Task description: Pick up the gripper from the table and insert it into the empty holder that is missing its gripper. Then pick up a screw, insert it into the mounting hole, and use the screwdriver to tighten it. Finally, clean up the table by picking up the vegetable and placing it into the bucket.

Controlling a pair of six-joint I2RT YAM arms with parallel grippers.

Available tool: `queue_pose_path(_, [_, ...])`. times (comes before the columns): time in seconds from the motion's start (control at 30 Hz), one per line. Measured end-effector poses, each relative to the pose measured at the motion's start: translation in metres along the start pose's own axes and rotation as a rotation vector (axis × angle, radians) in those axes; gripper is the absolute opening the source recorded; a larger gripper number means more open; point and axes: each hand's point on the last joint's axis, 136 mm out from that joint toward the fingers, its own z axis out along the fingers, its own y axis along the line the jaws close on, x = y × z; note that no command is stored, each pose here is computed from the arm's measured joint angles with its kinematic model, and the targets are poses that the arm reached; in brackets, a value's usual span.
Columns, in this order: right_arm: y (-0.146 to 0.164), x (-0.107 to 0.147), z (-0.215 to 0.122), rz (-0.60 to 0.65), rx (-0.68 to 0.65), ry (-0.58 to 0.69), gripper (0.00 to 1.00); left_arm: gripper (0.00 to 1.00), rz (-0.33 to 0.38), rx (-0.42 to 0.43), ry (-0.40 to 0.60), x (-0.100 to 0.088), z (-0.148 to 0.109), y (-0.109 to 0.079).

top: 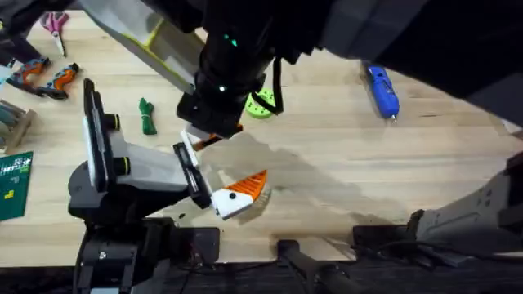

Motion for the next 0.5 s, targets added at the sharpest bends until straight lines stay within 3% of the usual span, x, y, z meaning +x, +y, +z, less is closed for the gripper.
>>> queue_pose_path(0.5, [0.0006, 0.0018, -0.0021, 0.001, -0.001, 0.004, 0.006, 0.977, 0.004, 0.000, 0.000, -0.0001, 0.0000, -0.0001])
